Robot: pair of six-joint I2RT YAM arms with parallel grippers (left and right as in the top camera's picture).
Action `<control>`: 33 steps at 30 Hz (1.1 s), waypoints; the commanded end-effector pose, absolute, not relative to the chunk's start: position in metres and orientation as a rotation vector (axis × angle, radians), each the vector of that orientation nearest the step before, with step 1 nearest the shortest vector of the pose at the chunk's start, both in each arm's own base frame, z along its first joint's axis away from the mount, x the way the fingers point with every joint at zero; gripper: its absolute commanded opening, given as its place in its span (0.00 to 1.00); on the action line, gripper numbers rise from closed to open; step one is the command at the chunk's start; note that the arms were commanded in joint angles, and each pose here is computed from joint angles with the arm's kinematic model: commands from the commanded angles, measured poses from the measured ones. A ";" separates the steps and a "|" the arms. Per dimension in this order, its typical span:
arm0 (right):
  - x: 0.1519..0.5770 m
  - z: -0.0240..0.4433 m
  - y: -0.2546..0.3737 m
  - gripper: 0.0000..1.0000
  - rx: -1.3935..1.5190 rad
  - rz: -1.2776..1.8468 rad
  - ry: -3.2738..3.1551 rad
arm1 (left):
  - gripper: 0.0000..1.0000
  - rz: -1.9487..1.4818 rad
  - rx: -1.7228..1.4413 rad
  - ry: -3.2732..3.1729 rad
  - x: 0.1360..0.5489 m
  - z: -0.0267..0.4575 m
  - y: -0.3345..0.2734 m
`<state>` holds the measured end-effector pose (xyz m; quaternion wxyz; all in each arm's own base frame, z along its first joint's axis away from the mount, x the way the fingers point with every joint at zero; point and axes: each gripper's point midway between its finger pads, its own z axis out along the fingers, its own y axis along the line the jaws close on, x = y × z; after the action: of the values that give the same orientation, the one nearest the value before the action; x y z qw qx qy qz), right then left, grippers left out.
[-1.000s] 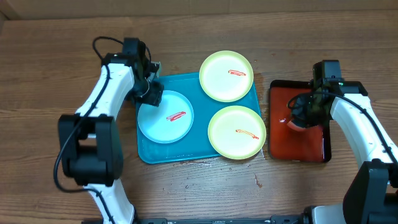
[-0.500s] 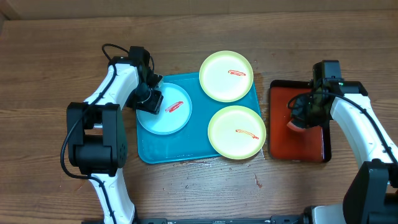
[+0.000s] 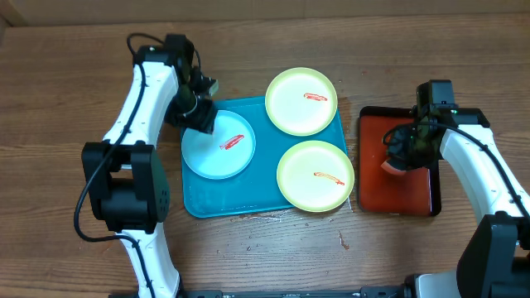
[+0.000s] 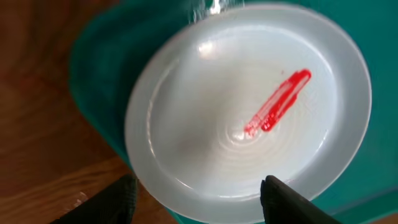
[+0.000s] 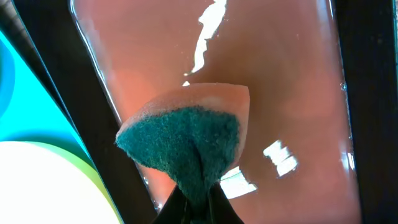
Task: Clean dirty plates on tray and stack at the side
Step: 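Lower the left gripper and grasp the white plate's left rim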
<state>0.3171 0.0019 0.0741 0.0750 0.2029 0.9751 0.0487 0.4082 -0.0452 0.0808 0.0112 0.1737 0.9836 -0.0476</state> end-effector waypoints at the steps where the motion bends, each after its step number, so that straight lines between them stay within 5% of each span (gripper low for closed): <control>1: 0.320 0.078 0.005 0.04 0.596 0.169 2.910 | 0.64 -0.105 0.672 2.975 0.427 0.087 -0.035; 10: 0.321 0.078 0.005 0.04 0.589 0.168 2.908 | 0.64 0.060 0.824 2.988 0.434 0.053 -0.015; 14: 0.321 0.078 0.005 0.04 0.589 0.169 2.906 | 0.54 -0.015 0.827 2.989 0.435 0.042 -0.023; 25: 0.321 0.078 0.005 0.04 0.588 0.169 2.907 | 0.50 -0.067 0.833 3.101 0.419 0.012 -0.023; 33: 0.323 0.078 0.005 0.04 0.581 0.170 2.898 | 0.37 -0.080 0.725 3.176 0.408 0.012 -0.023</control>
<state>0.3204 0.0028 0.0747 0.0810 0.2015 0.9747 0.0527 0.4152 -0.0215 0.0160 -0.0435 0.2505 0.9670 -0.0145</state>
